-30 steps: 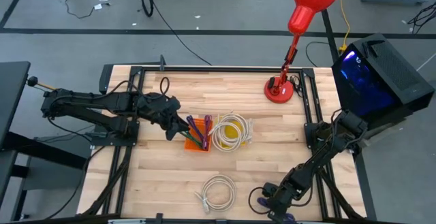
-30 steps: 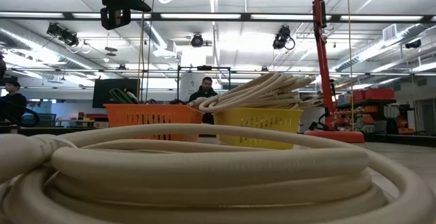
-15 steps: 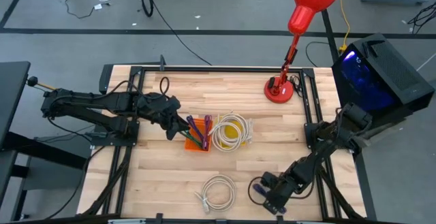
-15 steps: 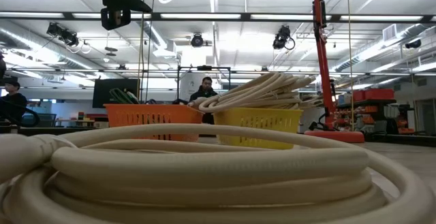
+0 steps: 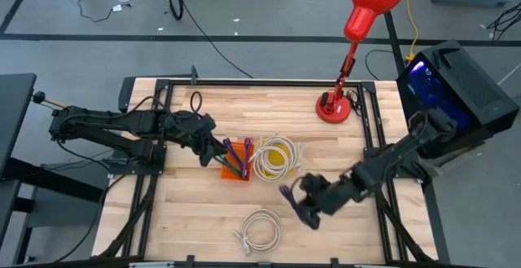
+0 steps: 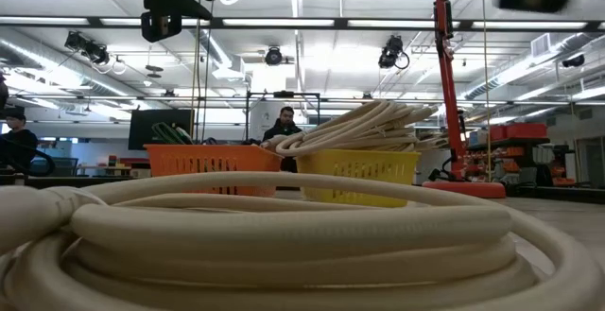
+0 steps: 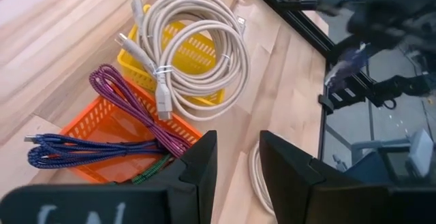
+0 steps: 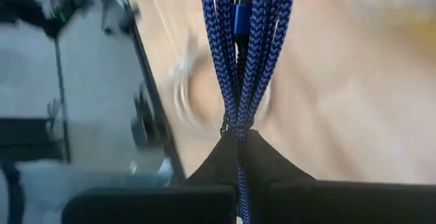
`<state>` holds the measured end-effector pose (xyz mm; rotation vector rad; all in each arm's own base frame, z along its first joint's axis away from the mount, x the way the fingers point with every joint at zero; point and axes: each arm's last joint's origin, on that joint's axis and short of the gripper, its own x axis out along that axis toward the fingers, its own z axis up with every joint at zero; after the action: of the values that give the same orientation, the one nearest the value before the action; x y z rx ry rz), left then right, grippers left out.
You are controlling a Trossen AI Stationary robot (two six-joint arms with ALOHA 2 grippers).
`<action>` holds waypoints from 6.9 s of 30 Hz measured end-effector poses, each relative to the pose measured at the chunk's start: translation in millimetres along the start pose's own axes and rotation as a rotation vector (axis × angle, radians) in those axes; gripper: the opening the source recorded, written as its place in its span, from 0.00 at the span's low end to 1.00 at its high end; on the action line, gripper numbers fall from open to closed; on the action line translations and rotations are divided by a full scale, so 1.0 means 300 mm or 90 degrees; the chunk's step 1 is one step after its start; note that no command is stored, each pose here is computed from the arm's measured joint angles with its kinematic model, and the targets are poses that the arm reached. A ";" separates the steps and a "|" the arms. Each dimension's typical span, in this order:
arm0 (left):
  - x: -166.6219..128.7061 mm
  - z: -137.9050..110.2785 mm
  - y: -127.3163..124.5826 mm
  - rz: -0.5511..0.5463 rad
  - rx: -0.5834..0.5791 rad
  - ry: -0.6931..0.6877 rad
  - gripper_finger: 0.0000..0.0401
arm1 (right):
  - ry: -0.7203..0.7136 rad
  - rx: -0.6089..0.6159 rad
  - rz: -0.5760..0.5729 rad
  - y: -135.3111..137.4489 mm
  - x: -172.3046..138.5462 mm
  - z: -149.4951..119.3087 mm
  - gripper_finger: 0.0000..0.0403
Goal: Pick & Place USB Port
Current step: Put the black and blue USB cable into the orange bin
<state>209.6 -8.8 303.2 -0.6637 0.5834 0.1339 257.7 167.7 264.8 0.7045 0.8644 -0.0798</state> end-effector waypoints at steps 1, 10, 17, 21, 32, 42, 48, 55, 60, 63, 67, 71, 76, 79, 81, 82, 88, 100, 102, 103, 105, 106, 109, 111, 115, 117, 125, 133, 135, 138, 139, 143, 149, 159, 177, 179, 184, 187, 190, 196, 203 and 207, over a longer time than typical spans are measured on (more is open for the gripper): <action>0.000 0.000 0.000 0.002 -0.001 -0.002 0.29 | -0.021 -0.017 0.001 0.009 -0.015 0.033 0.00; -0.003 0.035 -0.018 -0.009 -0.002 -0.091 0.29 | -0.153 -0.157 -0.050 -0.021 -0.058 0.299 0.00; -0.020 0.060 -0.020 0.040 0.025 -0.186 0.29 | -0.146 -0.225 -0.058 -0.119 -0.045 0.420 0.00; -0.034 0.071 -0.014 0.071 0.037 -0.223 0.29 | -0.165 -0.246 -0.026 -0.145 -0.055 0.473 0.00; -0.080 0.142 0.046 0.125 0.099 -0.303 0.29 | -0.177 -0.216 -0.005 -0.201 0.076 0.545 0.00; -0.155 0.168 0.080 0.103 0.138 -0.328 0.29 | -0.191 -0.199 0.004 -0.171 0.209 0.667 0.00; -0.177 0.175 0.094 0.104 0.152 -0.336 0.29 | -0.193 -0.172 -0.002 -0.167 0.265 0.685 0.00; -0.181 0.182 0.110 0.100 0.161 -0.327 0.29 | -0.175 -0.139 0.001 -0.178 0.357 0.661 0.00; -0.182 0.183 0.115 0.095 0.162 -0.321 0.29 | -0.163 -0.134 -0.006 -0.188 0.382 0.652 0.00; -0.182 0.183 0.115 0.093 0.162 -0.320 0.29 | -0.167 -0.134 -0.004 -0.187 0.379 0.655 0.00; -0.182 0.182 0.115 0.093 0.162 -0.318 0.29 | -0.164 -0.134 -0.007 -0.191 0.381 0.655 0.00; -0.181 0.181 0.116 0.093 0.161 -0.316 0.29 | -0.147 -0.132 -0.020 -0.204 0.401 0.646 0.00; -0.181 0.181 0.116 0.093 0.157 -0.316 0.29 | -0.139 -0.130 -0.033 -0.217 0.414 0.644 0.01; -0.181 0.180 0.116 0.093 0.156 -0.315 0.29 | -0.146 -0.135 -0.041 -0.225 0.412 0.651 0.05; -0.180 0.180 0.117 0.093 0.156 -0.314 0.29 | -0.148 -0.134 -0.042 -0.232 0.410 0.657 0.09; -0.180 0.180 0.117 0.093 0.156 -0.314 0.29 | -0.147 -0.133 -0.041 -0.235 0.410 0.660 0.11; -0.180 0.179 0.117 0.094 0.156 -0.312 0.29 | -0.141 -0.135 -0.041 -0.243 0.408 0.664 0.17; -0.180 0.179 0.117 0.094 0.156 -0.312 0.29 | -0.142 -0.136 -0.041 -0.258 0.404 0.677 0.18; -0.180 0.179 0.118 0.095 0.155 -0.311 0.29 | -0.142 -0.136 -0.041 -0.259 0.404 0.677 0.18; -0.179 0.178 0.118 0.095 0.155 -0.309 0.29 | -0.142 -0.138 -0.040 -0.259 0.404 0.677 0.18; -0.179 0.178 0.118 0.096 0.155 -0.308 0.29 | -0.137 -0.139 -0.030 -0.258 0.404 0.677 0.18; -0.179 0.177 0.119 0.096 0.155 -0.308 0.29 | -0.133 -0.139 -0.021 -0.256 0.404 0.677 0.18; -0.179 0.177 0.119 0.096 0.152 -0.306 0.29 | -0.120 -0.145 -0.003 -0.252 0.403 0.675 0.18; -0.175 0.168 0.123 0.094 0.150 -0.283 0.29 | -0.117 -0.148 -0.001 -0.252 0.403 0.674 0.18; -0.164 0.136 0.143 0.121 0.139 -0.211 0.29 | -0.147 -0.161 0.019 -0.237 0.373 0.693 0.18; -0.159 0.115 0.157 0.139 0.124 -0.165 0.29 | -0.160 -0.162 0.022 -0.236 0.351 0.705 0.18; -0.171 -0.027 0.221 0.219 0.067 0.135 0.29 | -0.164 -0.165 0.016 -0.243 0.323 0.718 0.18; -0.165 -0.075 0.204 0.178 0.139 0.248 0.29 | -0.192 -0.175 0.080 -0.230 0.271 0.753 0.18; -0.145 -0.089 0.206 0.175 0.167 0.284 0.29 | -0.209 -0.181 0.098 -0.220 0.244 0.765 0.18; -0.111 -0.122 0.220 0.178 0.192 0.340 0.29 | -0.237 -0.186 0.116 -0.200 0.189 0.778 0.18; -0.096 -0.133 0.226 0.178 0.196 0.350 0.29 | -0.244 -0.189 0.120 -0.193 0.172 0.779 0.18; -0.050 -0.176 0.257 0.178 0.191 0.398 0.29 | -0.275 -0.201 0.120 -0.174 0.114 0.786 0.18; -0.001 -0.208 0.292 0.147 0.146 0.402 0.30 | -0.286 -0.205 0.122 -0.157 0.077 0.782 0.18; 0.010 -0.190 0.308 0.205 0.170 0.353 0.43 | -0.262 -0.212 0.127 -0.130 0.089 0.752 0.18; 0.135 -0.177 0.341 0.223 0.180 0.370 0.42 | -0.248 -0.212 0.145 -0.092 0.100 0.721 0.18; 0.145 -0.166 0.337 0.213 0.198 0.345 0.42 | -0.247 -0.213 0.146 -0.089 0.100 0.718 0.18; 0.149 -0.160 0.334 0.197 0.248 0.338 0.42 | -0.247 -0.213 0.146 -0.089 0.101 0.718 0.18; 0.145 -0.166 0.336 0.192 0.267 0.357 0.42 | -0.245 -0.213 0.145 -0.090 0.101 0.717 0.18; 0.144 -0.164 0.339 0.208 0.278 0.354 0.42 | -0.245 -0.213 0.146 -0.088 0.102 0.716 0.18; 0.143 -0.155 0.349 0.219 0.280 0.345 0.42 | -0.246 -0.214 0.147 -0.087 0.101 0.716 0.18; 0.156 -0.156 0.355 0.206 0.273 0.353 0.42 | -0.246 -0.211 0.148 -0.087 0.101 0.716 0.18; 0.188 -0.168 0.366 0.195 0.278 0.387 0.42 | -0.247 -0.212 0.148 -0.087 0.101 0.717 0.18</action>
<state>200.3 42.9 180.7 -0.1726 1.2585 0.0839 413.0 25.5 323.6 0.4512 0.4057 0.1309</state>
